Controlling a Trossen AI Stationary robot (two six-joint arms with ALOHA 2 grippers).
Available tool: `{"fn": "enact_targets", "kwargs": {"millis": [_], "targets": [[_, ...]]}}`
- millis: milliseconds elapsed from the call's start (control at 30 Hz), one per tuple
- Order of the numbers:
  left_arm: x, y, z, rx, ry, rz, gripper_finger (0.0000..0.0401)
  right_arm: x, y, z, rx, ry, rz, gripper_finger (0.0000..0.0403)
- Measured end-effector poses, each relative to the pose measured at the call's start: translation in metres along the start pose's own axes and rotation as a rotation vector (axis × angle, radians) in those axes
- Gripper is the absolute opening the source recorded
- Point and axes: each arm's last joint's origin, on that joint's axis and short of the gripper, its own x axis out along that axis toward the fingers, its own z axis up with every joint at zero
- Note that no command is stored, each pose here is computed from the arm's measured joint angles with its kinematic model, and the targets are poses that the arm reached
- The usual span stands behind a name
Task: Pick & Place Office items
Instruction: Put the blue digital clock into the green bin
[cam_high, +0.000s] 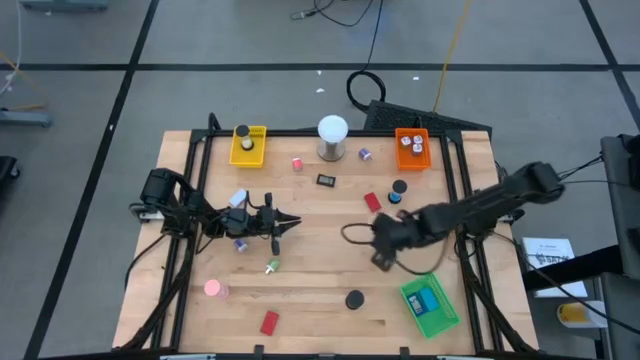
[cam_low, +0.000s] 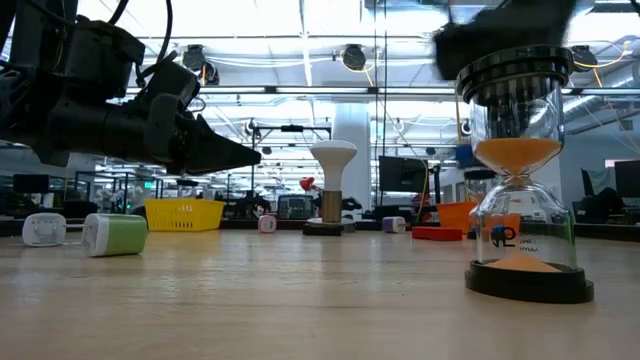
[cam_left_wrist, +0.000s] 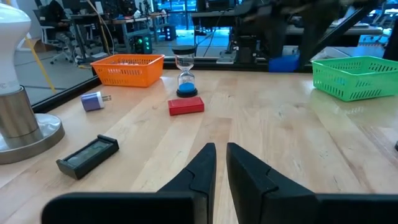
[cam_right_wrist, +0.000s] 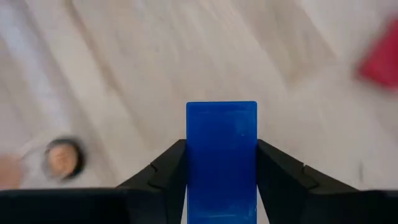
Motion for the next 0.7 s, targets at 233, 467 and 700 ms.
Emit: {"fn": "enact_targets", "kwargs": {"millis": [233,467,700], "targets": [[0.0,0.0,0.0,0.0,0.0,0.0,0.0055,-0.036,0.009,-0.059,0.198,0.089,-0.05,0.0146],[0.0,0.0,0.0,0.0,0.0,0.0,0.0056,-0.046,0.027,-0.113,0.323,0.121,-0.05,0.0146],[0.0,0.0,0.0,0.0,0.0,0.0,0.0056,-0.038,0.044,-0.152,0.407,0.151,-0.053,0.0146]]}}
